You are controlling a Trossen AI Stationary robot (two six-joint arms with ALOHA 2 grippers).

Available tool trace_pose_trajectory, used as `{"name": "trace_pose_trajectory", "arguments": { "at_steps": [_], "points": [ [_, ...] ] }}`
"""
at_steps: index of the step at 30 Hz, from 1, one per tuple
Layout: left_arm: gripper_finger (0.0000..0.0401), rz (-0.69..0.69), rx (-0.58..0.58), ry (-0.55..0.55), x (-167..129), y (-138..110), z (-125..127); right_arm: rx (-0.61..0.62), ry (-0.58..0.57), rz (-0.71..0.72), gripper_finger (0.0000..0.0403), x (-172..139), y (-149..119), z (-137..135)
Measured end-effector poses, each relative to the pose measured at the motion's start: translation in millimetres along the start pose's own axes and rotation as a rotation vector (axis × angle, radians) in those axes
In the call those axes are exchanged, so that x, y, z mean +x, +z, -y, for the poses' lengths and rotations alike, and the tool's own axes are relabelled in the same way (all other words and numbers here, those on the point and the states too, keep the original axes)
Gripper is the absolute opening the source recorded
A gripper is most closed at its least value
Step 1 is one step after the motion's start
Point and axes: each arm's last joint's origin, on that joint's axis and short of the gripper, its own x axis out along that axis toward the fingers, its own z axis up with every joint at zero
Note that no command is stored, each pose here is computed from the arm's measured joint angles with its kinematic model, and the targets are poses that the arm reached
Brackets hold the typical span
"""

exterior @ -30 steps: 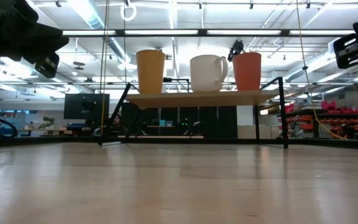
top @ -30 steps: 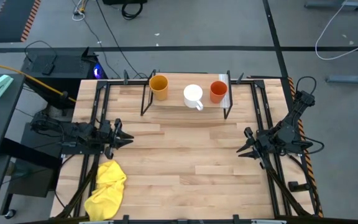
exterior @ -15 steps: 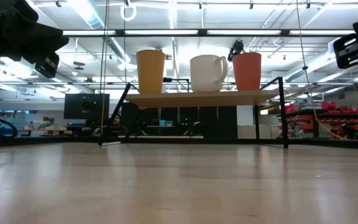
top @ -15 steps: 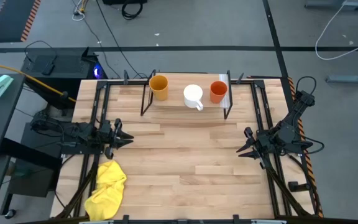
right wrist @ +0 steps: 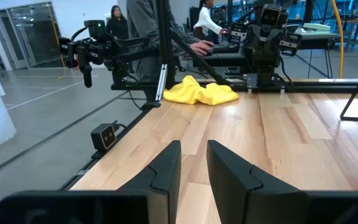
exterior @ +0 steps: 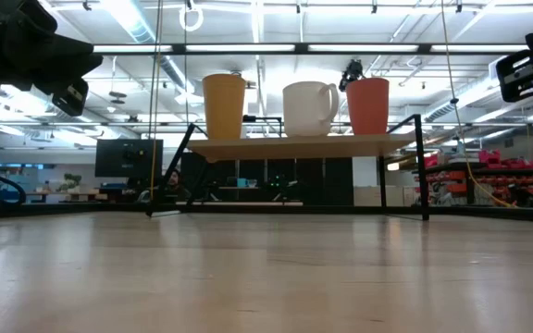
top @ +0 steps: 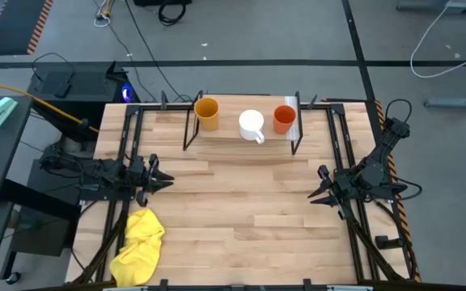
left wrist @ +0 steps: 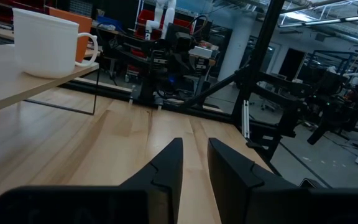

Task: Stack small to large cups/mugs on shelf
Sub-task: Return to Home Position

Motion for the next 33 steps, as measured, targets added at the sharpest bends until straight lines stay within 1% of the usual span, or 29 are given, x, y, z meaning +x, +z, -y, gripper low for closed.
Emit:
{"name": "trace_pose_trajectory", "arguments": {
  "at_steps": [6,16,25,33],
  "points": [
    [0.0088,0.0,0.0,0.0,0.0,0.0,0.0,0.0,0.0,0.0,0.0086,0.0,0.0,0.0],
    [0.0081,0.0,0.0,0.0,0.0,0.0,0.0,0.0,0.0,0.0,0.0086,0.0,0.0,0.0],
    [0.0089,0.0,0.0,0.0,0.0,0.0,0.0,0.0,0.0,0.0,0.0086,0.0,0.0,0.0],
    [0.0081,0.0,0.0,0.0,0.0,0.0,0.0,0.0,0.0,0.0,0.0086,0.0,0.0,0.0]
  ]
}}
